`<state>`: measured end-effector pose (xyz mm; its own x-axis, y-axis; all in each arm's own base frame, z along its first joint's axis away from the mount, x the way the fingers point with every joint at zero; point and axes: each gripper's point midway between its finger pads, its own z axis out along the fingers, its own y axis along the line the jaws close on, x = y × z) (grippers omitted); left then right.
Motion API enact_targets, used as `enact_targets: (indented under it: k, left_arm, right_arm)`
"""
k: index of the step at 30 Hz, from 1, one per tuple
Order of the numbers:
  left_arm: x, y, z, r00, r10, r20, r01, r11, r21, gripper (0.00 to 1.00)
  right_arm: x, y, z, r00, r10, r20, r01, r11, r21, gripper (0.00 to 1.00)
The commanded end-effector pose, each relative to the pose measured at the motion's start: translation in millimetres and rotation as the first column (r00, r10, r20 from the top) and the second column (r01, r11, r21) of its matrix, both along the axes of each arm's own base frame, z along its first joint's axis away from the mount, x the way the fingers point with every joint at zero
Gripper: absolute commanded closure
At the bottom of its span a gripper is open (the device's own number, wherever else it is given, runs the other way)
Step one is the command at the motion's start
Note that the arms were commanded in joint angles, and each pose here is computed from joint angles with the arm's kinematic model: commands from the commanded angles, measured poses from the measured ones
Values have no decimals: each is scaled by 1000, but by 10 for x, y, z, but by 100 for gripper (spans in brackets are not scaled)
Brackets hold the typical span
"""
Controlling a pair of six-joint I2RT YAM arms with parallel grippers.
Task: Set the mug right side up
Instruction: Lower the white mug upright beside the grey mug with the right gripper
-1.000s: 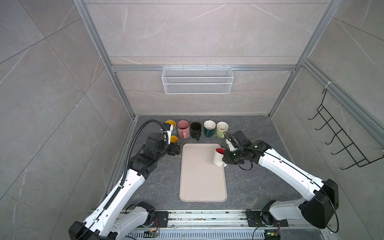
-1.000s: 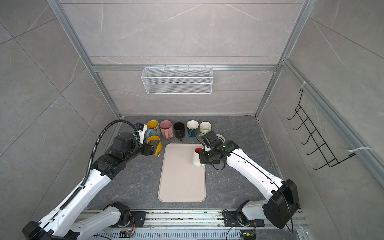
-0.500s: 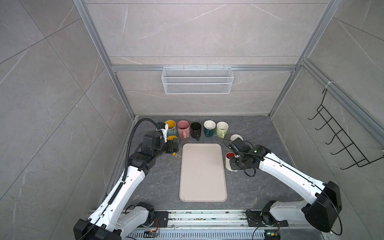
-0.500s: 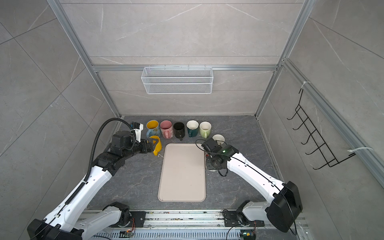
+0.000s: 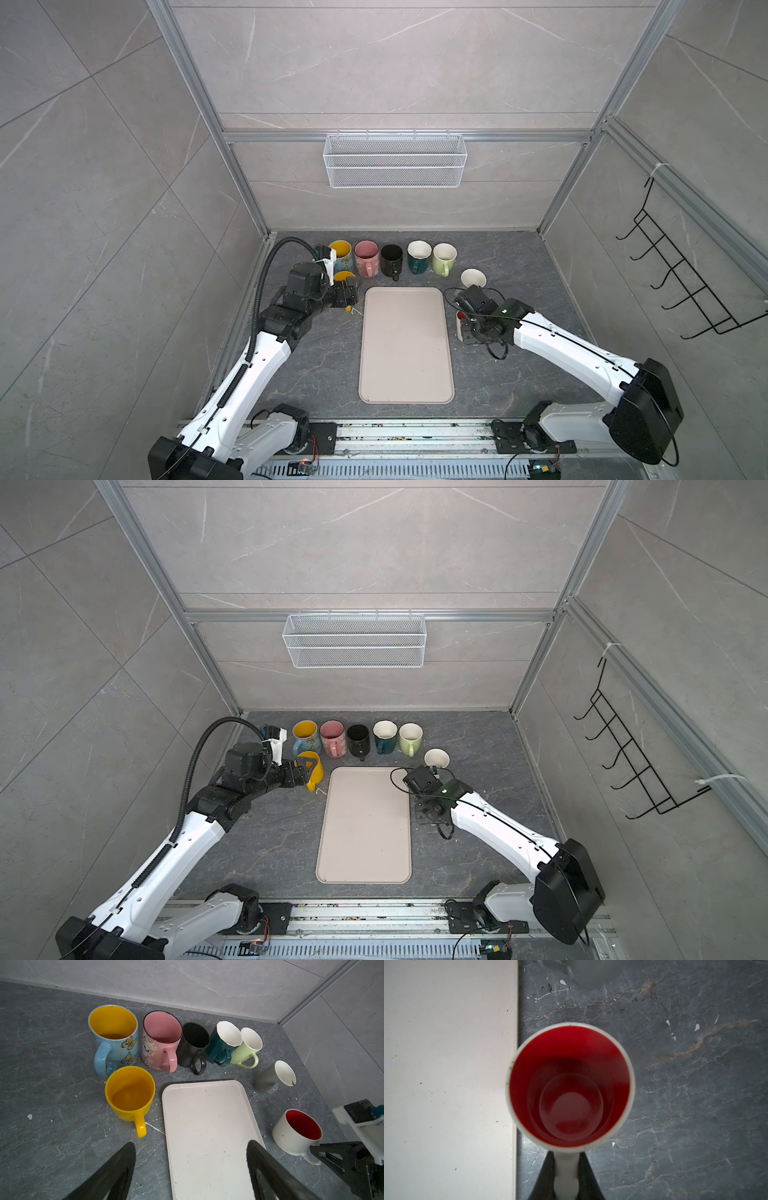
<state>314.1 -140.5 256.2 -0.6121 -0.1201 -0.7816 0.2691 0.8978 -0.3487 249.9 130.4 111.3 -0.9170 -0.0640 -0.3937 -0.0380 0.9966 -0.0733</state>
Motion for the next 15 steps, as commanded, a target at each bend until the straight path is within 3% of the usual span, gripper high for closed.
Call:
enact_targets:
  k: [1, 15]
  left_arm:
    - [57, 1, 75, 999, 13, 29, -12, 1000, -25, 14]
    - [70, 31, 74, 999, 27, 34, -26, 999, -20, 14]
  right_arm:
    - [172, 42, 35, 996, -32, 87, 31, 999, 17, 100]
    - [229, -62, -270, 991, -83, 109, 85, 996, -17, 100]
